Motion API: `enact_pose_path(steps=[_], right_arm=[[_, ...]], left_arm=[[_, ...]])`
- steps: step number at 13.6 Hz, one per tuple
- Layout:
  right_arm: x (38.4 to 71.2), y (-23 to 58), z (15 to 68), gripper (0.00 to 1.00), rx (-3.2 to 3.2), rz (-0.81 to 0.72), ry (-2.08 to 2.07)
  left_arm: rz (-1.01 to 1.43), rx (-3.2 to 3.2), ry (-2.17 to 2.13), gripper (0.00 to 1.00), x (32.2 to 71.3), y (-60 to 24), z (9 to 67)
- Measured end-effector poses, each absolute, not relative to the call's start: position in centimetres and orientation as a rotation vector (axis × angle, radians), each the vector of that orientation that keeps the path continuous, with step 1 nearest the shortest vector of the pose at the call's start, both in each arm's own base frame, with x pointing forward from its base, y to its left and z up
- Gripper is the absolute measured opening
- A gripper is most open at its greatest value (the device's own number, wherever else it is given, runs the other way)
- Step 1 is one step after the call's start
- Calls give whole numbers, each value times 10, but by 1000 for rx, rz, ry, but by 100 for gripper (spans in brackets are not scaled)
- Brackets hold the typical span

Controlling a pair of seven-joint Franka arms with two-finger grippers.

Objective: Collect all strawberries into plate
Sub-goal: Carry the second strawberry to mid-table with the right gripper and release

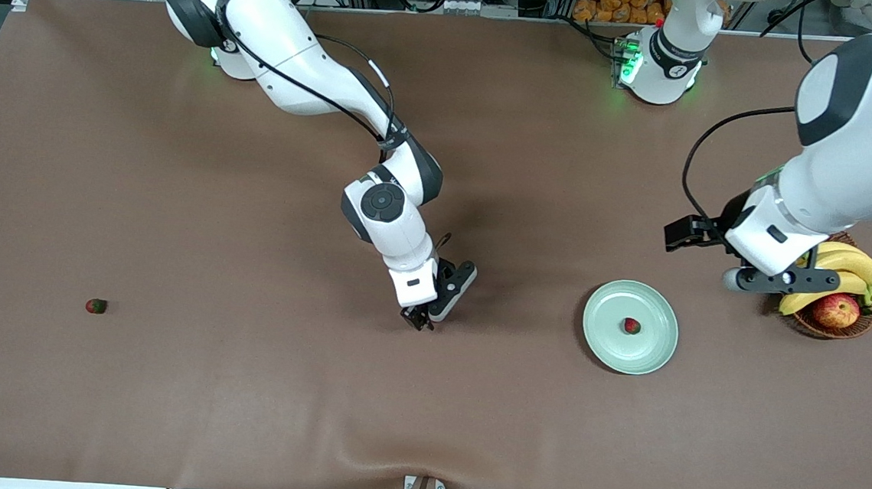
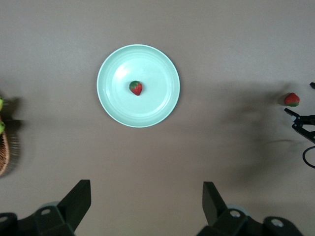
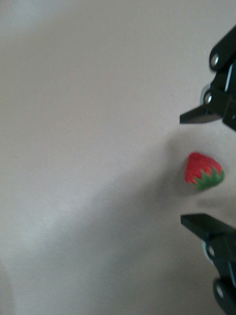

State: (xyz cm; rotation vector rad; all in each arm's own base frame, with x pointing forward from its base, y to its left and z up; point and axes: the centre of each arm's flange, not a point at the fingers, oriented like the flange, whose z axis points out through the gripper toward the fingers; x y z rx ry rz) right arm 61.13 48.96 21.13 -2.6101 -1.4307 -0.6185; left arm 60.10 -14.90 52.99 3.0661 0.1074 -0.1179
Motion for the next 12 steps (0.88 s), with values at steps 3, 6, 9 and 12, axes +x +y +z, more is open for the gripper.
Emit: enact_pose_path(steps=[3,6,9,12], right_arm=[[621,484,245,100,-2619,-640,-1408],[644,448,292,100,-2689,-573,-1354],[674,380,331,100,-2795,-443,-1250],[701,295,337,100,-2901,-279,-1104]], left_arm=[[-85,3043,198,100,601,-185,523],[-82,3023,281,100,603,-237,489],[-68,2993,260,100,615,-293,422],[32,2933,246,100,625,-357,351]])
